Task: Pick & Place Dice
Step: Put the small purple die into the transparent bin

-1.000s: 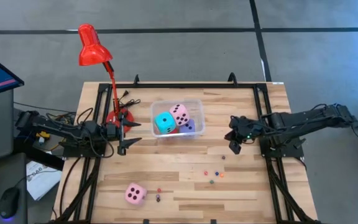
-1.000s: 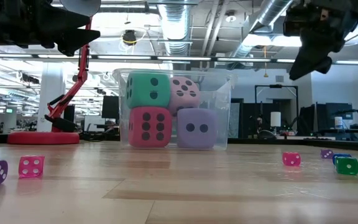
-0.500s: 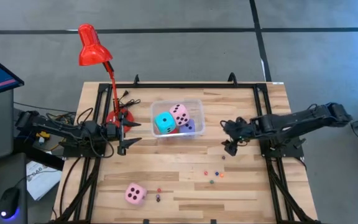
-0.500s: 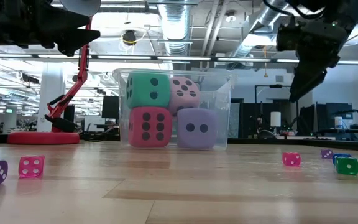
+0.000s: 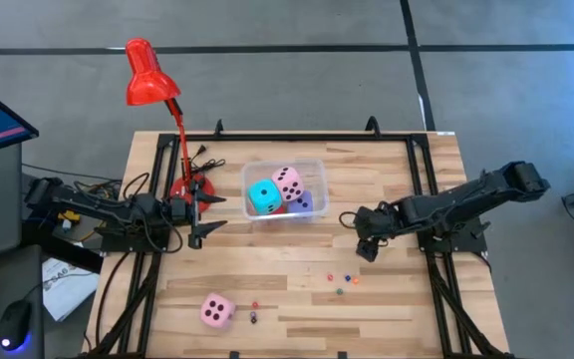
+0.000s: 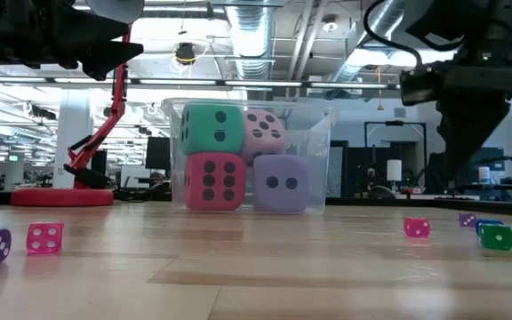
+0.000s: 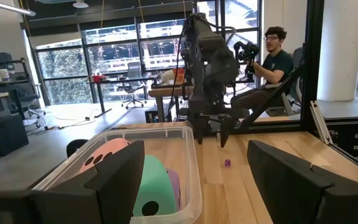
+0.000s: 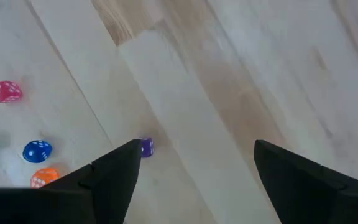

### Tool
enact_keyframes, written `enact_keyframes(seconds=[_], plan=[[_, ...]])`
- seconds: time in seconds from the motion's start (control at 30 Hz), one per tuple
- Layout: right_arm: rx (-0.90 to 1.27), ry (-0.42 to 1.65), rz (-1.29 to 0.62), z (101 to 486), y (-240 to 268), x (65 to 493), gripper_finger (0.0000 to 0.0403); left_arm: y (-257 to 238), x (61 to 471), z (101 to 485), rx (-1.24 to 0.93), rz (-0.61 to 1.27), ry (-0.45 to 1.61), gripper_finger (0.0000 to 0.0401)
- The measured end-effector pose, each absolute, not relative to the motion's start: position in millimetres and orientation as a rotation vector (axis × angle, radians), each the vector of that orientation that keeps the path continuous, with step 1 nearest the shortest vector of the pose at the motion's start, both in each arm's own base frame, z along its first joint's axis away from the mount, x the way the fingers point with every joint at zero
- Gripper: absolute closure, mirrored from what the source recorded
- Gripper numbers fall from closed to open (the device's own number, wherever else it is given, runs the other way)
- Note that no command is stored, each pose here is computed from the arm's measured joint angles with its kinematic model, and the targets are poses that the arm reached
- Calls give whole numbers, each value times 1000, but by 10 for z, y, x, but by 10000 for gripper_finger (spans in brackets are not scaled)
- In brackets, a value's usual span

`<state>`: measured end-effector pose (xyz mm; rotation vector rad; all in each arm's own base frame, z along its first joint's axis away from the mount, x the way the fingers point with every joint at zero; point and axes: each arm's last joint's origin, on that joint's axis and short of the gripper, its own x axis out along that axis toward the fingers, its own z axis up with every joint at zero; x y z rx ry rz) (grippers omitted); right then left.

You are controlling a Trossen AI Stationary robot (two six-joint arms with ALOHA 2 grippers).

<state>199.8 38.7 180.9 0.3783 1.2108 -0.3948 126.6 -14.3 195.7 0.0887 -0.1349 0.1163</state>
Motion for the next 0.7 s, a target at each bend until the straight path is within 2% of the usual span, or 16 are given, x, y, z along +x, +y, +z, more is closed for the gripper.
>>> enact_keyframes(seconds=[0.3, 0.7], plan=[[409, 1281, -445, 1641, 533, 2031, 96, -143, 1266, 1956, 89, 116, -135, 127], [317, 1388, -311, 1458, 666, 2085, 97, -143, 1266, 1956, 56, 114, -136, 127]])
